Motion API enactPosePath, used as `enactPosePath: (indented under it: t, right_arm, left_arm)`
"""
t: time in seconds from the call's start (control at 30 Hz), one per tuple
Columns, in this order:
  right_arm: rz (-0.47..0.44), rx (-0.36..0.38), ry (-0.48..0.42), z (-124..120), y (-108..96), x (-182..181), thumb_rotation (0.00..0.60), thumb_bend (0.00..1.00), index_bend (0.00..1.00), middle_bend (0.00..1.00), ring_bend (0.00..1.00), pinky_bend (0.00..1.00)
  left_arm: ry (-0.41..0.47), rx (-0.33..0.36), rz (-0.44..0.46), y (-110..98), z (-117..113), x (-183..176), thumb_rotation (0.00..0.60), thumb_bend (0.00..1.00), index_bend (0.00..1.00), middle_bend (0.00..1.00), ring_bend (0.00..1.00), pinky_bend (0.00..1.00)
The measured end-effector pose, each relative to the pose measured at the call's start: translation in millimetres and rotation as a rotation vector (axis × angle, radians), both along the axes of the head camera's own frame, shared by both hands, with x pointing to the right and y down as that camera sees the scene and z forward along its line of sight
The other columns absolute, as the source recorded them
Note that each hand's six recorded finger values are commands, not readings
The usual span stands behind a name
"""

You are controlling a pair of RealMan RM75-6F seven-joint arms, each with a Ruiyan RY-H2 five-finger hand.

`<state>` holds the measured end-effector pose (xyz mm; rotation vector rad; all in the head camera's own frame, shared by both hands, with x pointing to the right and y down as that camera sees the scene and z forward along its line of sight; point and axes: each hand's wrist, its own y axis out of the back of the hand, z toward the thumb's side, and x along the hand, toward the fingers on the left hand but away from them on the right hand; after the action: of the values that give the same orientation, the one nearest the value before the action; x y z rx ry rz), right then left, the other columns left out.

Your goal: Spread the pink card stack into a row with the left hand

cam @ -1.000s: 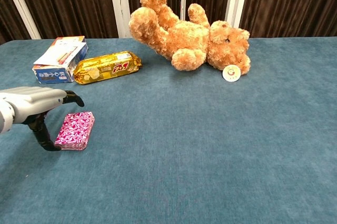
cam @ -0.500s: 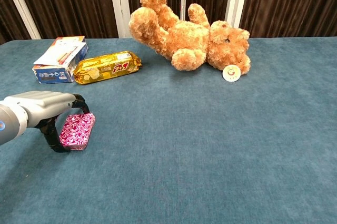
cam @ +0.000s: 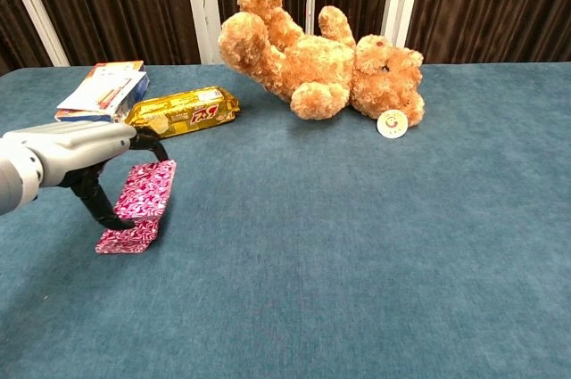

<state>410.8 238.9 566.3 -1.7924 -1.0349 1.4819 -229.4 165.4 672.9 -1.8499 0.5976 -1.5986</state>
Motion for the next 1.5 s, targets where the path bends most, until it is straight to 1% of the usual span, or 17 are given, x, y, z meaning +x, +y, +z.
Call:
enactPosePath:
  t: [0.17,0.27,0.37,0.47,0.57,0.7,0.8,1.0,1.13,1.33,1.4,1.5]
  right_arm:
    - [0.002,0.000,0.000,0,0,0,0.600,0.36,0.00,0.00,0.00,0.05]
    - [0.003,0.000,-0.004,0,0,0,0.600,0.36,0.00,0.00,0.00,0.05]
    - [0.004,-0.001,-0.006,0,0,0,0.600,0.36,0.00,0.00,0.00,0.05]
    - [0.004,-0.002,-0.008,0,-1,0,0.600,0.36,0.00,0.00,0.00,0.05]
    - [0.005,-0.002,-0.010,0,-1,1,0.600,0.36,0.00,0.00,0.00,0.05]
    - [0.003,-0.002,-0.011,0,-1,0,0.600,0.36,0.00,0.00,0.00,0.05]
    - [0.002,-0.002,-0.010,0,-1,0,0.600,0.36,0.00,0.00,0.00,0.05]
    - [0.003,-0.002,-0.009,0,-1,0,0.600,0.36,0.00,0.00,0.00,0.05]
    - [0.004,-0.001,-0.008,-1,-1,1,0.600,0.36,0.00,0.00,0.00,0.05]
    - [0.003,0.000,-0.009,-1,-1,0,0.600,0.36,0.00,0.00,0.00,0.05]
    - [0.001,0.000,-0.009,-1,-1,0,0.600,0.36,0.00,0.00,0.00,0.05]
    - [-0.001,-0.001,-0.007,0,0,-1,0.600,0.36,0.00,0.00,0.00,0.05]
  left_arm:
    - [0.016,-0.009,0.019,3,3,15,0.600,0.44,0.50,0.00,0.00,0.00]
    - [0.021,-0.015,0.031,4,7,27,0.600,0.43,0.47,0.00,0.00,0.00]
    - [0.022,-0.023,0.040,6,12,37,0.600,0.39,0.41,0.00,0.00,0.00]
    - [0.011,-0.037,0.048,8,17,45,0.600,0.32,0.29,0.00,0.00,0.00]
    - [-0.007,-0.050,0.057,10,22,51,0.600,0.27,0.19,0.00,0.00,0.00]
    - [-0.023,-0.063,0.060,13,26,54,0.600,0.24,0.11,0.00,0.00,0.00]
    - [-0.027,-0.067,0.058,13,27,55,0.600,0.24,0.06,0.00,0.00,0.00]
    - [-0.029,-0.069,0.055,13,27,55,0.600,0.24,0.06,0.00,0.00,0.00]
    - [-0.035,-0.063,0.054,11,24,51,0.600,0.24,0.10,0.00,0.00,0.00]
    - [-0.087,-0.052,0.047,5,16,28,0.600,0.26,0.19,0.00,0.00,0.00]
    - [-0.114,-0.049,0.037,2,15,15,0.600,0.26,0.19,0.00,0.00,0.00]
    - [-0.141,-0.058,0.011,-1,16,-2,0.600,0.26,0.17,0.00,0.00,0.00]
